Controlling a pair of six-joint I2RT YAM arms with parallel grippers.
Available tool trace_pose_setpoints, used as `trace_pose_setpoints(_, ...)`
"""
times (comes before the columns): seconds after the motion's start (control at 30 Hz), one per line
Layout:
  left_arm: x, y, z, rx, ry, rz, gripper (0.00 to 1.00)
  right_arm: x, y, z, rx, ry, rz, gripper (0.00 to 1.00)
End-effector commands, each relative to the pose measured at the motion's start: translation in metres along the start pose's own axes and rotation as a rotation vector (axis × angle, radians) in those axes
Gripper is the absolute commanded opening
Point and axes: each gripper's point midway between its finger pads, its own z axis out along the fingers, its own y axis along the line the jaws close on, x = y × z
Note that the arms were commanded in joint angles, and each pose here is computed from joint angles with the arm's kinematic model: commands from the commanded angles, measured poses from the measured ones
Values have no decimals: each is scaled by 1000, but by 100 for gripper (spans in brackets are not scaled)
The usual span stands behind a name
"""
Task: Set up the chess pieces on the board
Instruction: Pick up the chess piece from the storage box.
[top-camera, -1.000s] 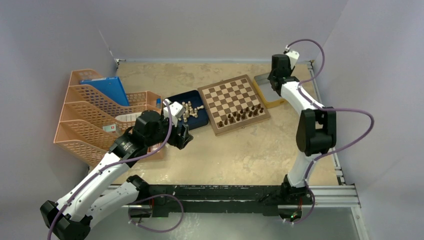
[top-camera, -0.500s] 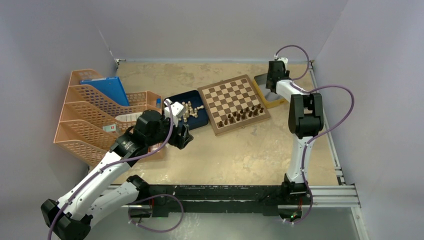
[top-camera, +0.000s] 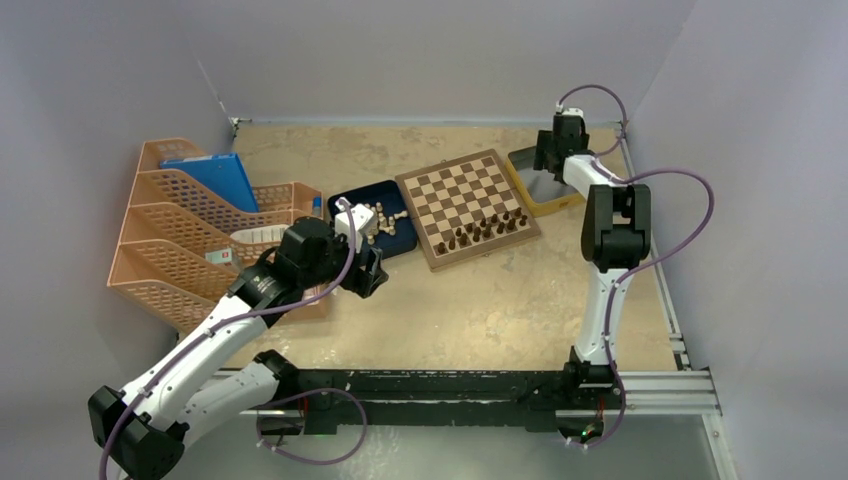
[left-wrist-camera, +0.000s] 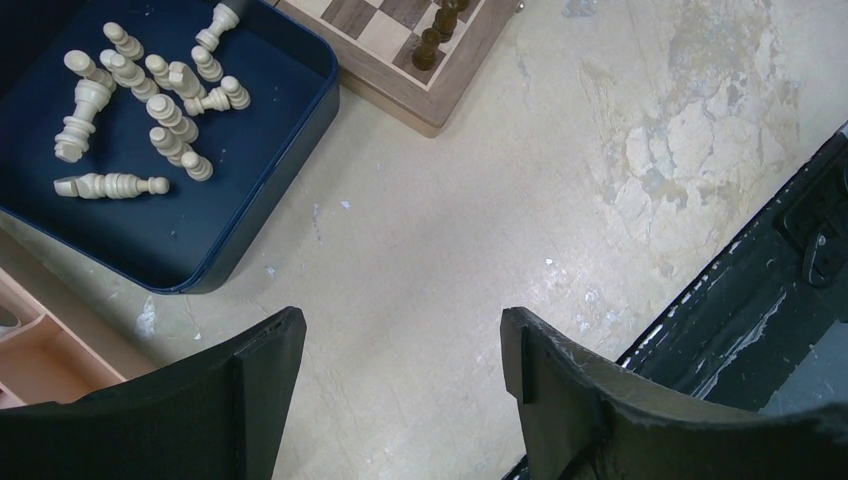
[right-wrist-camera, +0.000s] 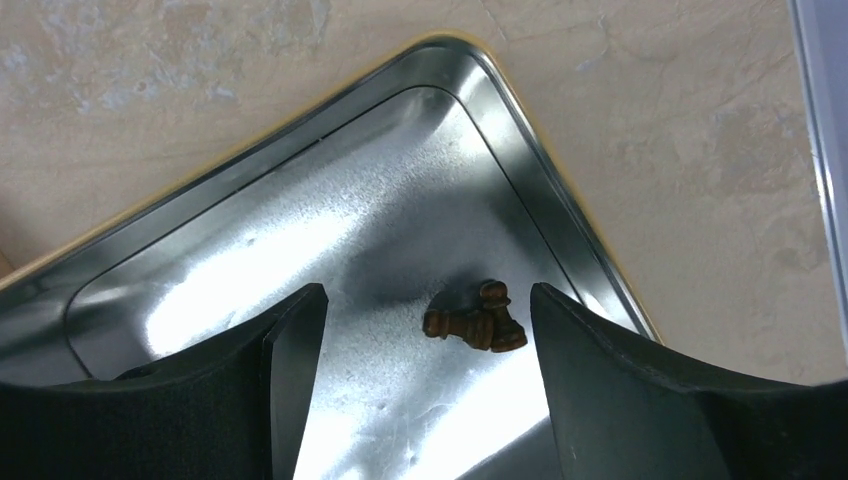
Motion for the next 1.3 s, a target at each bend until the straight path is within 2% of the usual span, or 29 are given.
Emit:
trace_pose_setpoints(0.0,-9,-1,2,8,-34,19,71,-10,-5,3,-54,-9,15,77)
trace_pose_setpoints(0.43,-9,-3,2,17,-31,16,71,10,-2,7,-116,80,31,76)
trace_pose_setpoints(0.63,-10,-5,2,28,-33,18,71,13,12,0,-206,101,31,73)
trace_pose_setpoints(0.9,-9,-7,2,45,-30,17,70,19,14,-1,-215,123,30,67)
trace_pose_setpoints(1.17,-9,-9,2,53,-29,18,70,21,15,-4,-212,135,30,55)
trace_pose_setpoints(1.27,-9,-10,2,58,-32,19,70,19,15,-7,-205,133,38,54)
